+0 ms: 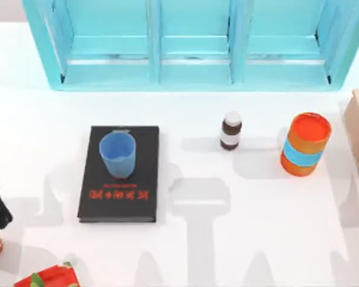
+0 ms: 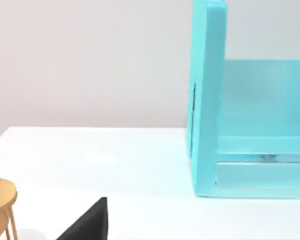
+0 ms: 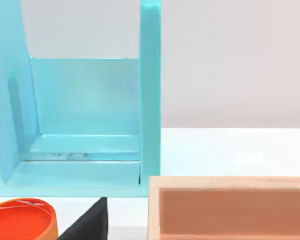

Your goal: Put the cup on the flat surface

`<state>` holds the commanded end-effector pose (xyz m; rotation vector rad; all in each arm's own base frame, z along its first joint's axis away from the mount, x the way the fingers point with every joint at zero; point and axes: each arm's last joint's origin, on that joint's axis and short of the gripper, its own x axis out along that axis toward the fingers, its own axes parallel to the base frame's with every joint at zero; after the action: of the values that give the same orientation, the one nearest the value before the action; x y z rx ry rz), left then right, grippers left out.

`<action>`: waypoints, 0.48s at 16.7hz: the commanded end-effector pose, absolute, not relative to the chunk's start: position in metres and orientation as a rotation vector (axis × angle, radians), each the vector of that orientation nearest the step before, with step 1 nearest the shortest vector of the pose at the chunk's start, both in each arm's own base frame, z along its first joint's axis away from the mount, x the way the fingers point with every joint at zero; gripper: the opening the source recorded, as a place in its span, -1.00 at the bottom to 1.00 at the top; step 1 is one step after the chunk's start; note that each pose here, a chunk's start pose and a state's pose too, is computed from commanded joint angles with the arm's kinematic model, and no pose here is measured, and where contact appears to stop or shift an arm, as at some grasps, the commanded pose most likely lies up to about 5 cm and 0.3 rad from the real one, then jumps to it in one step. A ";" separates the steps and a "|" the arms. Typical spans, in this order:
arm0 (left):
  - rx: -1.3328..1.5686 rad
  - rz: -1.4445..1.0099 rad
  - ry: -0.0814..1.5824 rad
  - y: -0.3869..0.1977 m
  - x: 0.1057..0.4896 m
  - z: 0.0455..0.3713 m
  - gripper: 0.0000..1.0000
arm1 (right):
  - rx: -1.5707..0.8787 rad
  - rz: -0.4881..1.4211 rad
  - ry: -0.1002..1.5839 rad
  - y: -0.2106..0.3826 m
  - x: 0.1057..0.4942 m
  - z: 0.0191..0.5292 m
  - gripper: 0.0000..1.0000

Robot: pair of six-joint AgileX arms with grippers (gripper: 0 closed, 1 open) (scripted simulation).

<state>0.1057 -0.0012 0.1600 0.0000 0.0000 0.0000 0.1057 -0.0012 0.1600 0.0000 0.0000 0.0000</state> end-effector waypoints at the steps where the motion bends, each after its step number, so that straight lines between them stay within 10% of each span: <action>1: 0.000 0.000 0.000 -0.001 0.106 0.160 1.00 | 0.000 0.000 0.000 -0.001 0.106 0.160 1.00; 8: -0.048 -0.027 0.231 -0.005 0.110 0.177 1.00 | 0.000 0.000 0.000 -0.001 0.106 0.160 1.00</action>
<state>0.1102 -0.0054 0.1769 -0.0481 0.2310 -0.0269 0.1057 -0.0012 0.1600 0.0000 0.0000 0.0000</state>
